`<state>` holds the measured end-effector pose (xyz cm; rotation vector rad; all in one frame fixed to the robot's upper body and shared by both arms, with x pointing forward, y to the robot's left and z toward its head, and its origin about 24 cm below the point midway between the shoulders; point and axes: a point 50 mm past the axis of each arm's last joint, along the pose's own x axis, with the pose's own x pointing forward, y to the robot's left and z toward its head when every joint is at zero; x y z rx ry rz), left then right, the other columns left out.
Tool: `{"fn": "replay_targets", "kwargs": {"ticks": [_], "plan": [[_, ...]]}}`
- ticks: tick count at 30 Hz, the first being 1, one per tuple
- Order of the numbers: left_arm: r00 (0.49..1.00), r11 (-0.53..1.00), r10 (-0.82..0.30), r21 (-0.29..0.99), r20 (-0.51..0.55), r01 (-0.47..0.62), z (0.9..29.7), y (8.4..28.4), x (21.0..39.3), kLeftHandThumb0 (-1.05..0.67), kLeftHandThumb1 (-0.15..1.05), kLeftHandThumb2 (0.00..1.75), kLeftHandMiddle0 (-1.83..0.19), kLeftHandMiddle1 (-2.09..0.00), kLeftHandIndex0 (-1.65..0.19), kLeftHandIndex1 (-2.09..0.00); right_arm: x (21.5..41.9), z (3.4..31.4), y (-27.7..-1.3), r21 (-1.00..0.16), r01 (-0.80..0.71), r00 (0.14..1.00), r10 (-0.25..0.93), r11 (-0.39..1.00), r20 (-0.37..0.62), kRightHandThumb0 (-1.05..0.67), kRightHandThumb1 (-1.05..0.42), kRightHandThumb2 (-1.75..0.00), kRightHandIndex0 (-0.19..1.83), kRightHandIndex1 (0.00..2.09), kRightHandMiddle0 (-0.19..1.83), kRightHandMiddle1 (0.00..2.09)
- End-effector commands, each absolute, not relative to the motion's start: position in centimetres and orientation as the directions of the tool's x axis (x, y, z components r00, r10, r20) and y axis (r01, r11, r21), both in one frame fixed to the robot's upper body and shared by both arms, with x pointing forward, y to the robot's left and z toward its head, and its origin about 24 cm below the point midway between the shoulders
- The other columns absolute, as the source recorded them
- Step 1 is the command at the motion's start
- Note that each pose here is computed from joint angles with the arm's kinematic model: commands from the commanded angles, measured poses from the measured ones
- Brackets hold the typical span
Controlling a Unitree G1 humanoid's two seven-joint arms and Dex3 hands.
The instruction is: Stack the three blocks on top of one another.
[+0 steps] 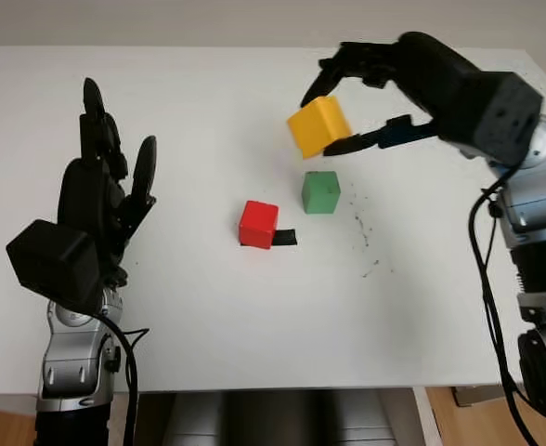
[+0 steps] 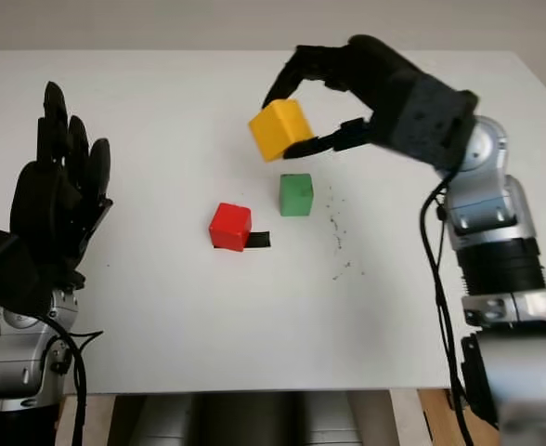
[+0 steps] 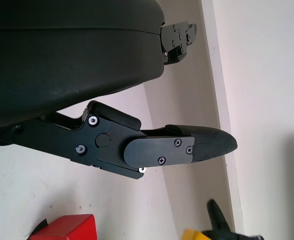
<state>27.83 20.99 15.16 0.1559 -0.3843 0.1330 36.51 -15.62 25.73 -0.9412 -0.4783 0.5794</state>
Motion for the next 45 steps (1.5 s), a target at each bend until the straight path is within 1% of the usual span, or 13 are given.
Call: {"fn": "replay_targets", "kwargs": {"ticks": [1,4,8,16,22,28,32,36,40,45], "plan": [[0.916,0.978,0.099,0.134,0.388,-0.163,15.3,21.0,27.6,-0.78,1.05,0.45,0.19,0.0,0.19,0.0,36.6,27.1,-14.2,-0.88,-0.249,0.7,0.703,0.405,0.126,-0.34,-0.91,-0.06,0.24,0.01,0.53,1.39],[0.916,0.977,0.096,0.138,0.389,-0.161,15.4,20.9,27.6,-0.78,1.05,0.46,0.19,0.0,0.19,0.0,37.1,27.3,-13.1,-0.891,-0.292,0.662,0.746,0.347,0.073,-0.36,-0.93,-0.06,0.21,0.01,0.49,1.45],[0.917,0.976,0.095,0.144,0.388,-0.162,15.5,20.9,27.6,-0.79,1.05,0.48,0.19,0.0,0.19,0.0,37.6,27.5,-11.7,-0.915,-0.308,0.629,0.778,0.262,0.012,-0.39,-0.95,-0.06,0.21,0.01,0.46,1.46],[0.919,0.974,0.114,0.139,0.377,-0.178,15.6,20.8,27.5,-0.8,1.05,0.51,0.19,0.0,0.19,0.0,37.7,27.6,-9.7,-0.96,-0.26,0.536,0.843,0.105,-0.053,-0.4,-0.96,-0.06,0.22,0.03,0.42,1.5],[0.922,0.976,0.111,0.135,0.371,-0.172,15.4,20.7,27.3,-0.78,1.05,0.54,0.19,0.0,0.19,0.0,37.7,28.1,-8.9,-0.978,-0.21,0.5,0.857,-0.015,-0.12,-0.39,-0.98,-0.06,0.18,0.03,0.36,1.52],[0.919,0.976,0.12,0.122,0.375,-0.178,15.2,20.4,27.2,-0.77,1.05,0.58,0.19,0.0,0.19,0.0,37.8,28.2,-8.4,-0.982,-0.174,0.488,0.859,-0.075,-0.152,-0.39,-0.98,-0.06,0.18,0.04,0.37,1.45],[0.917,0.977,0.126,0.116,0.377,-0.181,15.1,20.3,27.2,-0.77,1.05,0.59,0.19,0.0,0.19,0.0,37.8,28.1,-8.1,-0.983,-0.128,0.499,0.849,-0.129,-0.176,-0.4,-0.98,-0.06,0.17,0.04,0.37,1.41],[0.917,0.976,0.13,0.111,0.378,-0.185,15.0,20.3,27.1,-0.77,1.05,0.59,0.19,0.0,0.19,0.0,37.8,28.0,-7.8,-0.985,-0.086,0.5,0.848,-0.153,-0.175,-0.42,-0.98,-0.05,0.17,0.05,0.39,1.39],[0.917,0.976,0.134,0.111,0.375,-0.188,14.9,20.3,27.0,-0.78,1.05,0.58,0.19,0.0,0.19,0.0,37.8,27.6,-7.5,-0.985,-0.082,0.492,0.854,-0.15,-0.171,-0.41,-0.98,-0.05,0.18,0.05,0.41,1.38],[0.916,0.977,0.136,0.104,0.377,-0.188,14.7,20.1,27.0,-0.77,1.05,0.59,0.19,0.0,0.19,0.0,37.9,26.7,-6.9,-0.976,-0.096,0.496,0.841,-0.196,-0.218,-0.39,-0.99,-0.06,0.16,0.04,0.38,1.37]]}}
